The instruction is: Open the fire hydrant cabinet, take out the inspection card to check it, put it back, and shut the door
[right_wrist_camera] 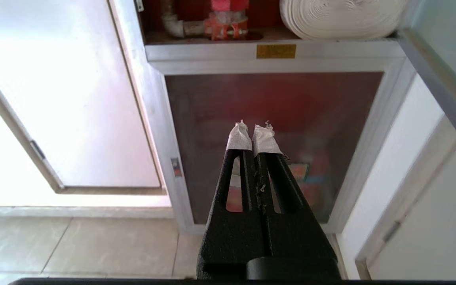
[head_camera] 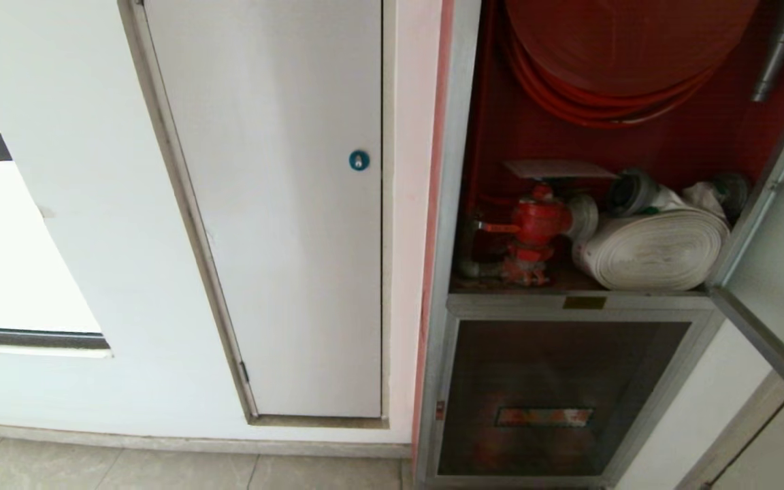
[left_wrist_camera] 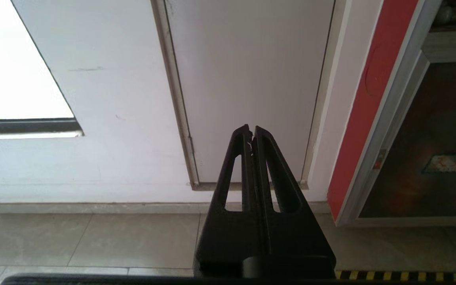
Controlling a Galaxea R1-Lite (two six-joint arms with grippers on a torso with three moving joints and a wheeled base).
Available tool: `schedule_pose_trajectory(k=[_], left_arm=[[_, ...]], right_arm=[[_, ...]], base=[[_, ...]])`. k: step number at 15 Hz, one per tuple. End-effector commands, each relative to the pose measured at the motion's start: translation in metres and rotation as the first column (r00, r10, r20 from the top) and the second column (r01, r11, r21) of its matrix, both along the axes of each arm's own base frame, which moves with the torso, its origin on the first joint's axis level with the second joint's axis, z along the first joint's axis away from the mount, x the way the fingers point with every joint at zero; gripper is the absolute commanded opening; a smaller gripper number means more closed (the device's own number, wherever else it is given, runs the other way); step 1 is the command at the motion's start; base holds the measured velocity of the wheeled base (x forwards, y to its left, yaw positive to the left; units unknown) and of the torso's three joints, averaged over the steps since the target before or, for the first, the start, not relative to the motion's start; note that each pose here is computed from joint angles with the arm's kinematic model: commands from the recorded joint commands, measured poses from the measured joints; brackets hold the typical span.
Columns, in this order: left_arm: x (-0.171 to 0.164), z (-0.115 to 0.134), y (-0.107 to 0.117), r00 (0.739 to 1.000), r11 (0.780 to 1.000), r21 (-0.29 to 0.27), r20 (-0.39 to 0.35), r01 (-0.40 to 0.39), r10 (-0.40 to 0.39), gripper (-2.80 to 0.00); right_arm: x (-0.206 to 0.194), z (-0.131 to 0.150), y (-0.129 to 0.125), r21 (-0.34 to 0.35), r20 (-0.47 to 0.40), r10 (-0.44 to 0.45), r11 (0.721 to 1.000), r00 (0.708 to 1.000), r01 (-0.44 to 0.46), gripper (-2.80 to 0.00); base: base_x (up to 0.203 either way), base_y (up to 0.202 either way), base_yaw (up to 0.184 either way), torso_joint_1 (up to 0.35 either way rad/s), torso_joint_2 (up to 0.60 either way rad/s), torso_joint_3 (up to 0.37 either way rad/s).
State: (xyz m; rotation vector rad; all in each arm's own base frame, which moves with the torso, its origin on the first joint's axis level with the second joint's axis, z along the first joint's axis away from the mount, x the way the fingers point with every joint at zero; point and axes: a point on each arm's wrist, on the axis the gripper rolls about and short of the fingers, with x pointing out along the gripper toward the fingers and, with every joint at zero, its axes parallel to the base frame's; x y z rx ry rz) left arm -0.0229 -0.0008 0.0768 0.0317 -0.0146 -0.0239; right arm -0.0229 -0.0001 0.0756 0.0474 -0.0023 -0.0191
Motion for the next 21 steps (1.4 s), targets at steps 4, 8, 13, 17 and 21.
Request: schedule_pose_trajectory(k=[4,8,13,17,21], left_arm=[[0.0006,-0.002,0.0,1.0,1.0,0.001,-0.007,-0.001,0.001,-2.8],[0.0006,-0.002,0.0,1.0,1.0,-0.001,-0.007,-0.002,0.002,-2.8],[0.0006,-0.002,0.0,1.0,1.0,-0.001,-0.007,-0.002,0.002,-2.8],[0.0005,-0.0017,0.0,1.0,1.0,-0.001,-0.005,-0.001,0.001,-2.8],[0.0006,-0.002,0.0,1.0,1.0,-0.001,-0.007,-0.001,0.001,-2.8]], right_arm=[[-0.0002,0.0,0.0,0.0,0.003,-0.001,1.0,1.0,0.001,-2.8],[-0.0002,0.0,0.0,0.0,0.003,0.0,1.0,1.0,0.0,-2.8],[-0.0002,0.0,0.0,0.0,0.003,-0.001,1.0,1.0,0.001,-2.8],[-0.0002,0.0,0.0,0.0,0.003,-0.002,1.0,1.0,0.002,-2.8],[-0.0002,0.0,0.0,0.0,0.003,-0.001,1.0,1.0,0.001,-2.8]], base=[[-0.196,0.0,0.002,0.002,0.0,0.003],[-0.099,0.0,0.002,0.0,0.0,0.001],[0.0,0.0,0.0,0.0,0.0,0.0],[0.0,0.0,0.0,0.0,0.0,0.0],[0.0,0.0,0.0,0.0,0.0,0.0]])
